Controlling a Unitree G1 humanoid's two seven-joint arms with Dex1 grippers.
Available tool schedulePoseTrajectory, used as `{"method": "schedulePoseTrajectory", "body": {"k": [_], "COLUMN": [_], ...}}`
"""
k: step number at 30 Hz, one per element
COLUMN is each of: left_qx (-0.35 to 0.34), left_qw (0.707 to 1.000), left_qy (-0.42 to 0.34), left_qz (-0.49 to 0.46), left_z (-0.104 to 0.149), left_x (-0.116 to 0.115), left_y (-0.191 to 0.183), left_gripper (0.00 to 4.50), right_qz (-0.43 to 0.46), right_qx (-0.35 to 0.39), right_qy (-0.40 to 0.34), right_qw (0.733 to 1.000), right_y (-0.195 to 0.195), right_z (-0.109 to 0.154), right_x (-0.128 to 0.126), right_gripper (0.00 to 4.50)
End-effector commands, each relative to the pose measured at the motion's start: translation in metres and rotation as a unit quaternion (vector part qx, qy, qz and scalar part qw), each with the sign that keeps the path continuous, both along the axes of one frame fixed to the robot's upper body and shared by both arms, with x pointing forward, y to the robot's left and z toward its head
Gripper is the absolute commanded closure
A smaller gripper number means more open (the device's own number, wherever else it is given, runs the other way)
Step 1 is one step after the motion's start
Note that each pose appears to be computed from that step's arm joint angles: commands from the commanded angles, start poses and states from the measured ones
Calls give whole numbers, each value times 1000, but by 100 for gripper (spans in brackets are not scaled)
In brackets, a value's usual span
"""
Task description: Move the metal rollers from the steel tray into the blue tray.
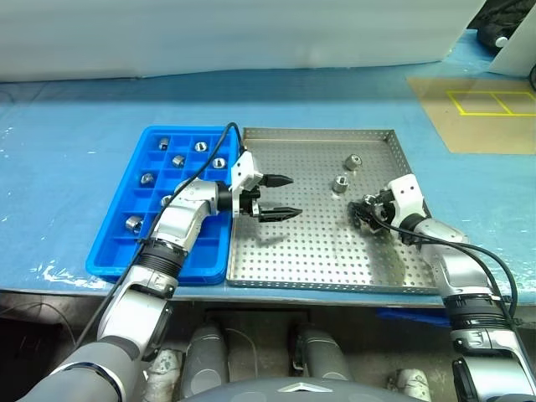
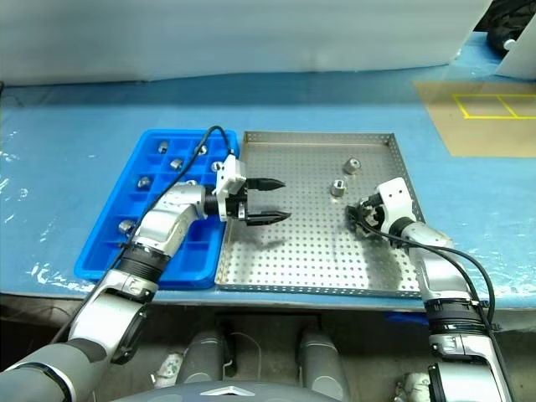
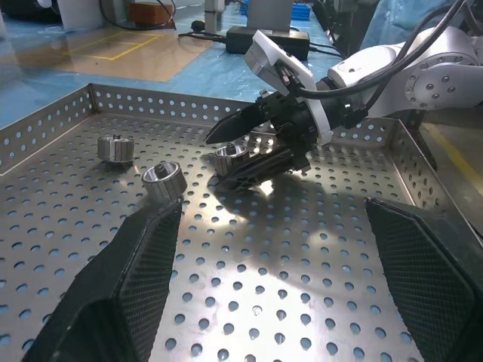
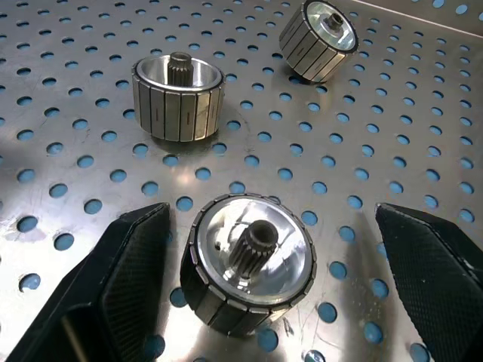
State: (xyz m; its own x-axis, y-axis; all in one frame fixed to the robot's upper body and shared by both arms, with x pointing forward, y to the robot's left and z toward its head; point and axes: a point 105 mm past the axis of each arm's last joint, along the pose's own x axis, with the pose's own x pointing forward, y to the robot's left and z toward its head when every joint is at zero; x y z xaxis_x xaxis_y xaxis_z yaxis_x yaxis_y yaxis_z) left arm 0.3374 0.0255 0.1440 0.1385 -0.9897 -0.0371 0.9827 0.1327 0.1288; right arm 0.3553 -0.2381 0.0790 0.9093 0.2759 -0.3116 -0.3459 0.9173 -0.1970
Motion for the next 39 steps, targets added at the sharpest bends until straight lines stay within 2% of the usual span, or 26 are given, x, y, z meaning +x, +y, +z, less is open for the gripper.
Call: {"method": "schedulePoseTrajectory", "body": {"k": [1,3,4,5,7,10,11,14,22,28,30,34,39], "left_qx": [-4,-4,-5,-5,-5,-3,-3,-1,11,27,33,46,62], "left_qw": [1000,1000,1000,1000,1000,1000,1000,1000,1000,998,997,994,987], "left_qy": [-27,-28,-28,-28,-27,-25,-26,-27,-26,-48,-53,-60,-66], "left_qz": [-1,0,0,0,1,-4,-4,-3,-5,23,45,75,135], "left_z": [10,10,10,10,10,10,10,10,15,33,37,40,45], "left_x": [-2,-2,-1,-1,-1,-3,-3,-3,-5,-2,2,6,5], "left_y": [0,1,1,1,1,1,1,4,20,51,63,81,116], "left_gripper": [40,40,37,37,37,37,37,37,37,37,37,37,37], "right_qz": [9,-2,-3,5,21,7,3,13,46,188,228,285,354], "right_qx": [-11,-6,-1,1,9,-9,-13,-8,15,58,51,44,57], "right_qy": [10,12,13,14,11,10,10,2,-12,-34,-33,-40,-69], "right_qw": [1000,1000,1000,1000,1000,1000,1000,1000,999,980,972,957,931], "right_y": [4,2,2,3,8,3,1,5,22,71,88,121,183], "right_z": [-8,-10,-10,-10,-8,-9,-10,-5,14,64,71,77,89], "right_x": [-2,-1,-1,-2,-4,-3,-3,-3,-5,-30,-32,-23,0], "right_gripper": [0,0,40,52,114,213,213,281,283,283,283,283,283]}}
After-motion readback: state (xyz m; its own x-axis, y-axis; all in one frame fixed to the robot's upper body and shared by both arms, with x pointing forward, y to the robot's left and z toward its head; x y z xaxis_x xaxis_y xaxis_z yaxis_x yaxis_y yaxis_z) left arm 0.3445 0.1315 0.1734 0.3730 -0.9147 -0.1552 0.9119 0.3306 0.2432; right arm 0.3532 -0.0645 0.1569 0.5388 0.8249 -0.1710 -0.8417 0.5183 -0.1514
